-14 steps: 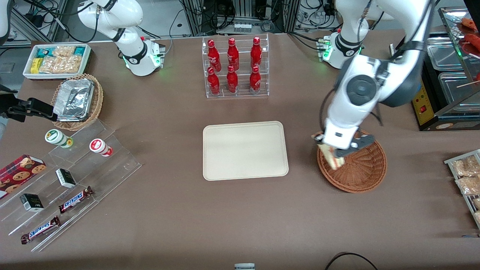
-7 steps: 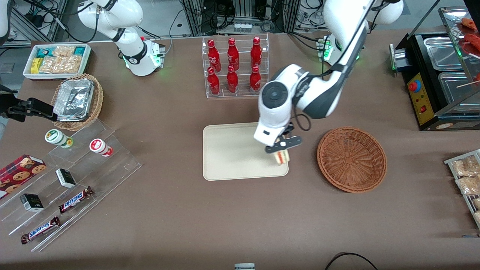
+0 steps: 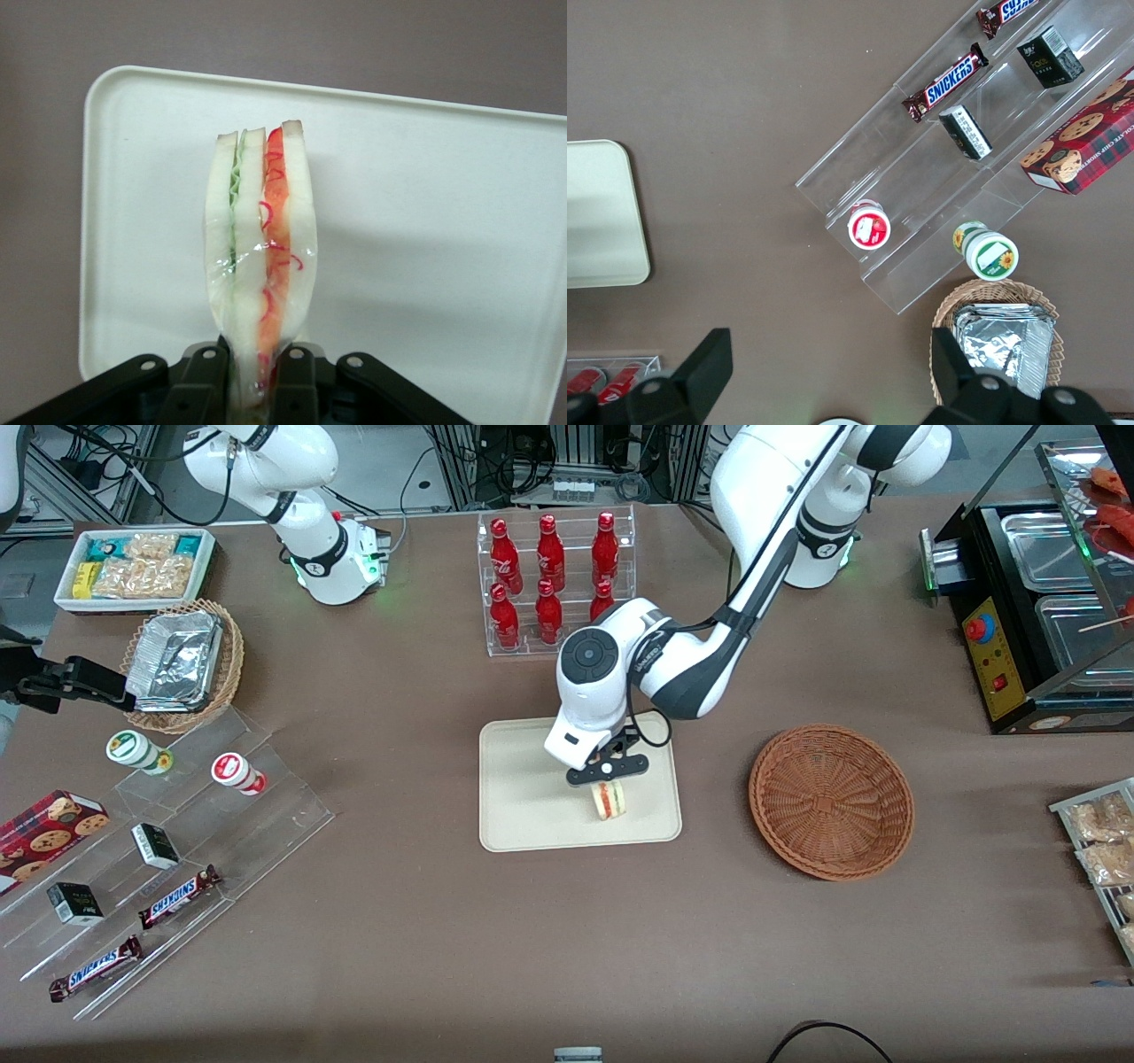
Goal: Place sandwich from basket to tray
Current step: 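Lower the sandwich onto the tray and open the left gripper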
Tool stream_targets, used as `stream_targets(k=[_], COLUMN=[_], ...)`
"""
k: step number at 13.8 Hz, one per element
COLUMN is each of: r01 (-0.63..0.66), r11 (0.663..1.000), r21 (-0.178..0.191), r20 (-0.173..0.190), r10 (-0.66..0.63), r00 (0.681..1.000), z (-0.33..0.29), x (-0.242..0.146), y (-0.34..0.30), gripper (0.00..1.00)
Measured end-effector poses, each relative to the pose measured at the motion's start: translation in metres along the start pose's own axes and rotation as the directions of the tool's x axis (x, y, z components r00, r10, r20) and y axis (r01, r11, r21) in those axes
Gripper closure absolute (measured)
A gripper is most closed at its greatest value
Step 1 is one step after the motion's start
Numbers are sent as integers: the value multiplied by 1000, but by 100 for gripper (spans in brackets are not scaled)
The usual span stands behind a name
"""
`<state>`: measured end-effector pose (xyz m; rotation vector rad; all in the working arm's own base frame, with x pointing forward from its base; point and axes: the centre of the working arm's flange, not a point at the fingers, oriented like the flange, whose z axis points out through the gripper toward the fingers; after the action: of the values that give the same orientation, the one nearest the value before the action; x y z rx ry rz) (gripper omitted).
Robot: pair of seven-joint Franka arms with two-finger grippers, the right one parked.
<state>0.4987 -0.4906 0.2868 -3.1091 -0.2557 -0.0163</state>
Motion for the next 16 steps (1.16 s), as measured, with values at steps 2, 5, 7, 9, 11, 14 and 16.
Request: stream_targets(k=[2, 5, 7, 9, 11, 14, 16], r01=[-40, -119, -134, -135, -135, -134, -133], r11=[999, 992, 991, 991, 991, 991, 991], r21=[0, 32, 11, 10, 15, 15, 10], r20=[-9, -46, -62, -60, -56, -57, -61], r10=[40, 121, 134, 135, 136, 135, 134], r00=[999, 992, 989, 989, 989, 989, 989], z=[6, 23, 35, 47, 53, 53, 50], x=[-7, -26, -29, -28, -28, -28, -26], y=[7, 21, 27, 27, 27, 27, 28], gripper=[84, 84, 84, 84, 84, 68, 49])
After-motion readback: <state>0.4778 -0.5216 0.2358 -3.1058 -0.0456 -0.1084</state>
